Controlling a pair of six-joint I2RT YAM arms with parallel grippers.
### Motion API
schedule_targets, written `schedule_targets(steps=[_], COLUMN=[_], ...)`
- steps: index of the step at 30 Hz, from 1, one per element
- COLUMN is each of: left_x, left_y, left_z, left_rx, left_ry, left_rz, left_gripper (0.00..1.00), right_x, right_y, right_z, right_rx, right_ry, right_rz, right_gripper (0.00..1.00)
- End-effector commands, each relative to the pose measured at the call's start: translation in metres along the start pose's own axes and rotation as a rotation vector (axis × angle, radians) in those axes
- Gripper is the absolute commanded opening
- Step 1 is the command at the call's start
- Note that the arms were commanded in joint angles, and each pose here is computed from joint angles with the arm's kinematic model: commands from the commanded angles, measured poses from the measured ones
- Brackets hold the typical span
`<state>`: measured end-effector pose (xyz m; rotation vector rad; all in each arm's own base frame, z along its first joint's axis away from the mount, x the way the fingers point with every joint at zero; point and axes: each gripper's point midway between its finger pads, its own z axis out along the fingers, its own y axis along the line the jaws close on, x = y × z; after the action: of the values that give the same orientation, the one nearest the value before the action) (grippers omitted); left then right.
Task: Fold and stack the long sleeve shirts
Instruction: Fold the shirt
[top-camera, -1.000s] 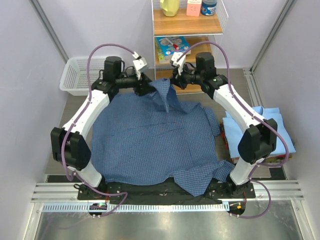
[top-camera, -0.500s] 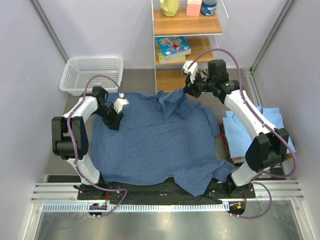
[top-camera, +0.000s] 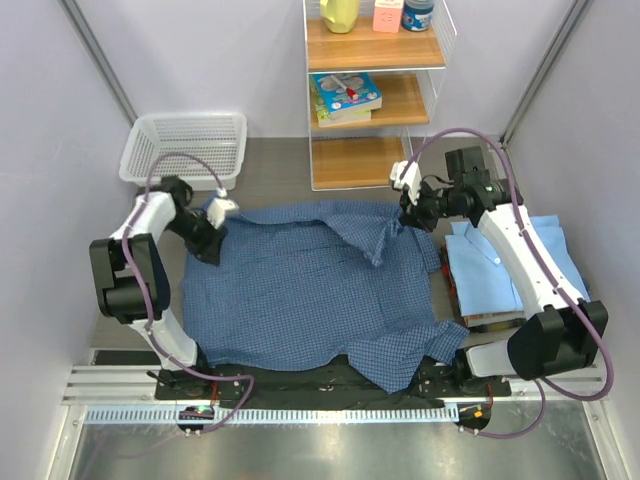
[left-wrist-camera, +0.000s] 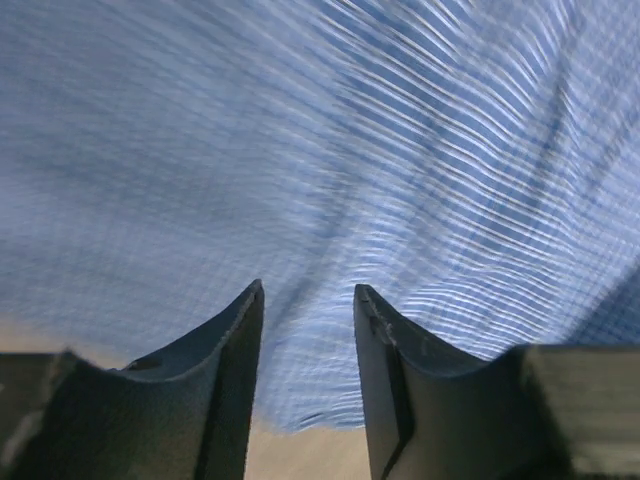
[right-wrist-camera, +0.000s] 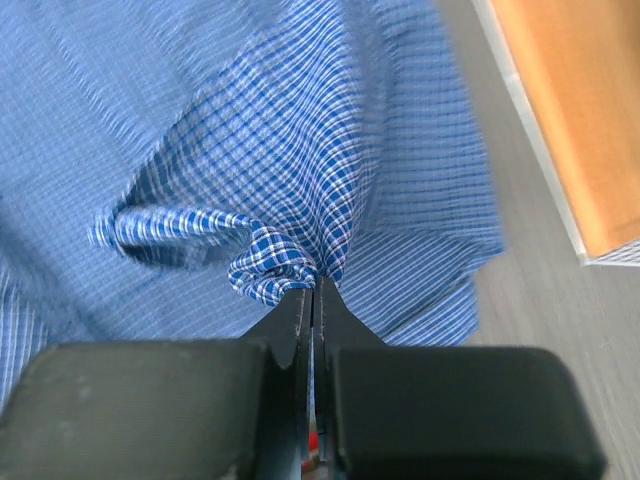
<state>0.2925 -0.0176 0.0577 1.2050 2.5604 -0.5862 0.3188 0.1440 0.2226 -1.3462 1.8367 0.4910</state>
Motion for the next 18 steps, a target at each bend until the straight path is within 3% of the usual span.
schedule_targets(steps=[1,4,6,7,13,18], left_x=[-0.053,-0.071,-0.076,-0.082,-0.111,-0.138], left_y=[0.035,0.055,0.053,0.054,0.070,0.058], left_z=[-0.063,-0.084,-0.087,-0.085,-0.068,-0.028], left_rx=[-0.123,-0.224,-0.190,-0.186,-0.177,-0.124], left_ry=[-0.267,-0.305,-0.299,-0.286,-0.232,-0.109], left_rz=[-0.003,0.163,0.264,0.350,0.613,0.957], left_gripper=[0.47,0.62,0.67,0.78,0.81,0.82], right_x=[0.048,0.049,0.045,0.044,0.047,0.048], right_y=[0.036,0.038,0.033,0.032,0.027,0.029], right_z=[-0.006,-0.005,-0.001,0.000,0.002,0.001], right_rx=[-0.100,-0.103,-0.100,-0.102,-0.101,-0.101], right_ry=[0.137,0.126,0.109,0.108,0.128,0.132], right_rz=[-0.045,-0.028,-0.010,0.002,-0.013,-0.008], right_gripper=[0.01,0.01,0.01,0.01,0.01,0.01])
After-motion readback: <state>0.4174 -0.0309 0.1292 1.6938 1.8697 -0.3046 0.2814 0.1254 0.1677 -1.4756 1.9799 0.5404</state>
